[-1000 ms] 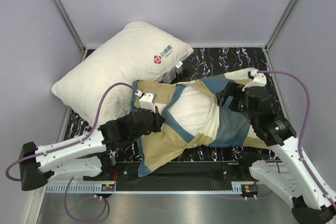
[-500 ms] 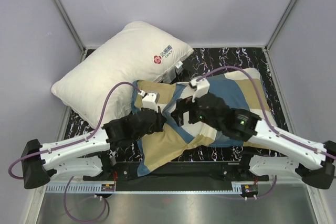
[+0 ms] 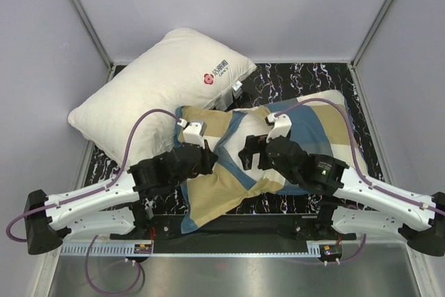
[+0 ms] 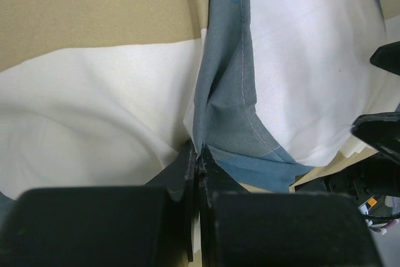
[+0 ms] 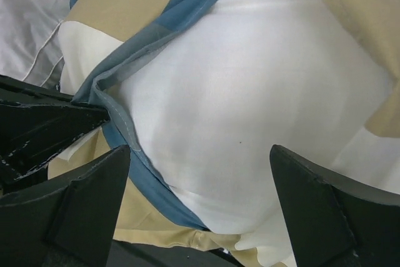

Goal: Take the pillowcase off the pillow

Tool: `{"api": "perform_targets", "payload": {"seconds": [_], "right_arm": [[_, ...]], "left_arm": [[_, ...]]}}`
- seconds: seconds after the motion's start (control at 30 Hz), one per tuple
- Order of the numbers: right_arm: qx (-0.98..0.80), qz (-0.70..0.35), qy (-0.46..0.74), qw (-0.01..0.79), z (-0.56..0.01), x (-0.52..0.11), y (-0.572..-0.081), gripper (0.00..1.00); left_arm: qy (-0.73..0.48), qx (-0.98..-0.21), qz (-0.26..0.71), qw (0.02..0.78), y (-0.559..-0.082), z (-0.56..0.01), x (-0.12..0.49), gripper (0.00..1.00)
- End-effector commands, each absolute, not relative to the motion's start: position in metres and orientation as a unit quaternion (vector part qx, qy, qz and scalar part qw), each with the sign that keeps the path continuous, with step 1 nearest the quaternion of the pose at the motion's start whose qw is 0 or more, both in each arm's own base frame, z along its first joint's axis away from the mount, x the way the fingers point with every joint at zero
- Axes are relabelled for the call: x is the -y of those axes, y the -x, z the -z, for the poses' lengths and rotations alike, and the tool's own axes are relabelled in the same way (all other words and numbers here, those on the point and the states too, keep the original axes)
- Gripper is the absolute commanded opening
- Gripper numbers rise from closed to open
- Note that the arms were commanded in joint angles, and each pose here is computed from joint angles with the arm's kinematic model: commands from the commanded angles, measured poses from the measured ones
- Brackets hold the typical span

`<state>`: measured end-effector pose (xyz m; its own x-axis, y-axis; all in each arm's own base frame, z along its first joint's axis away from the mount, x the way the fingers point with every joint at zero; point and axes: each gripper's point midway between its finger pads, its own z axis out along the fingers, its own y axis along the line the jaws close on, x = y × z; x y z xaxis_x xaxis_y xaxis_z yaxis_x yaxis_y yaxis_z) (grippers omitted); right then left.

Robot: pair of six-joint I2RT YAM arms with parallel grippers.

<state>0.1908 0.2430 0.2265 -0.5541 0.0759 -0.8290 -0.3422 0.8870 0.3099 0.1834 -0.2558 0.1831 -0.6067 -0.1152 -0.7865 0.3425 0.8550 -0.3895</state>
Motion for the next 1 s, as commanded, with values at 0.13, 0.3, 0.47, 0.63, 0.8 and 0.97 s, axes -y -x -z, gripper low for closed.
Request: {"api": "perform_targets", "payload": {"seconds": [0.13,0.3,0.47,0.63,0.8,0.97], "right_arm": [[-0.893,-0.194,0.062,0.401,-0.145,-0.252,-0.184,1.00],[-0.907,-0.142,0.050,0.392,-0.109,-0.244,-0.189,0.95],[-0.906,-0.130,0.059,0.398,-0.106,-0.253,-0.198,0.01],[-0.897,-0.098,0.030,0.430,-0.141,-0.231,-0.242,0.00],[-0.868,-0.121,-0.041,0.481,-0.194,-0.176,-0.273,0.00],[-0.853,-0.071,-0.098,0.508,-0.215,-0.116,-0.273,0.00]], "left_arm": [[-0.061,-0.852,0.262,0.449,-0.189,-0.194,0.254,0.00],[-0.057,-0.849,0.273,0.448,-0.185,-0.195,0.252,0.00],[-0.057,-0.843,0.276,0.457,-0.186,-0.208,0.247,0.00],[-0.054,-0.825,0.261,0.498,-0.190,-0.251,0.222,0.00],[-0.020,-0.806,0.228,0.545,-0.190,-0.288,0.171,0.00],[0.004,-0.823,0.174,0.540,-0.197,-0.260,0.139,0.00]]}}
